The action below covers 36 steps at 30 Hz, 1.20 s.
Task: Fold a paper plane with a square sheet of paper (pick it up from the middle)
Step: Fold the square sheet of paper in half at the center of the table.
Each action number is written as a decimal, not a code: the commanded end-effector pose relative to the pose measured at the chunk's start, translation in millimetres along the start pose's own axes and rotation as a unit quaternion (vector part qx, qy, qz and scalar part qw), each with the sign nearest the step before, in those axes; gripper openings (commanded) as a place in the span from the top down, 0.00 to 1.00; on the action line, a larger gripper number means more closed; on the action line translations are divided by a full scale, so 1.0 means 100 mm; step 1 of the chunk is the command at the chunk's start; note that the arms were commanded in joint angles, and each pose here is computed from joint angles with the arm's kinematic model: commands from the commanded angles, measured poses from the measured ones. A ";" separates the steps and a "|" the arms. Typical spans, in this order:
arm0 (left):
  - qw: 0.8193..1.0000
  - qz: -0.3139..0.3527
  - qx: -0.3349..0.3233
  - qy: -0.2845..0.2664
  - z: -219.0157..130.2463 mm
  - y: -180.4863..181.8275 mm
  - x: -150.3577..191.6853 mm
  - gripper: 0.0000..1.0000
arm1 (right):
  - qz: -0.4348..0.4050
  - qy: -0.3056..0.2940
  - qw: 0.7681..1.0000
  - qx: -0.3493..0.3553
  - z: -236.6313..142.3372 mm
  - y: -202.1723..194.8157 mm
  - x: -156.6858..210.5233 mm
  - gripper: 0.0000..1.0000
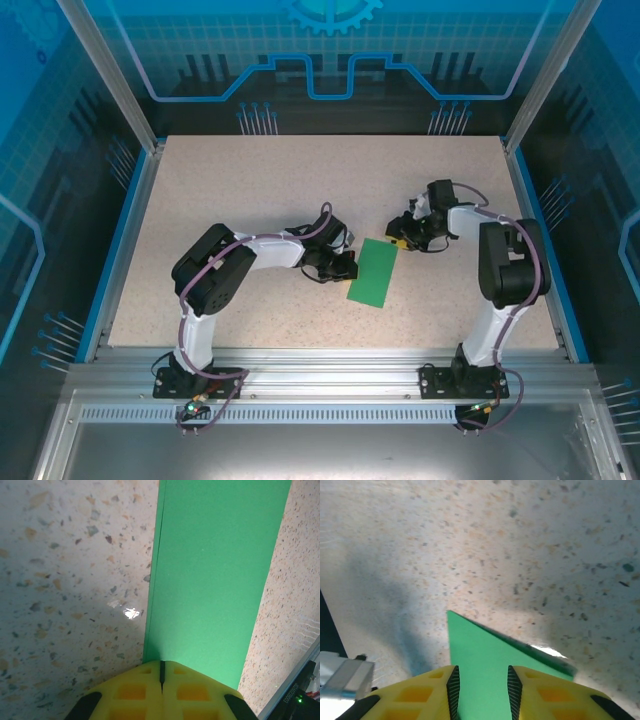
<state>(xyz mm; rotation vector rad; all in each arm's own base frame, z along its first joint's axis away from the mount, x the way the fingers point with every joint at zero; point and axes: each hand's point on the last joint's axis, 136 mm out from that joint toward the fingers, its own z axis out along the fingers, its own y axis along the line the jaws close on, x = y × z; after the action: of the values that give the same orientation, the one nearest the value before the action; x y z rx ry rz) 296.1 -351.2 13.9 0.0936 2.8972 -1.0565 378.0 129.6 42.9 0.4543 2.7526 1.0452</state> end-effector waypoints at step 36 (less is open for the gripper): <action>0.996 -0.012 -0.066 0.051 0.03 0.29 0.32 1.00 | 0.125 -0.015 0.992 0.014 0.13 -0.40 0.04 0.64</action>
<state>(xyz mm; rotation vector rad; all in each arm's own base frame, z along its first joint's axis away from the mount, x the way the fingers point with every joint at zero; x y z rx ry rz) 294.1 -350.5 14.2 0.1200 2.9035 -1.0456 371.4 118.8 19.4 0.7473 2.7221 1.0811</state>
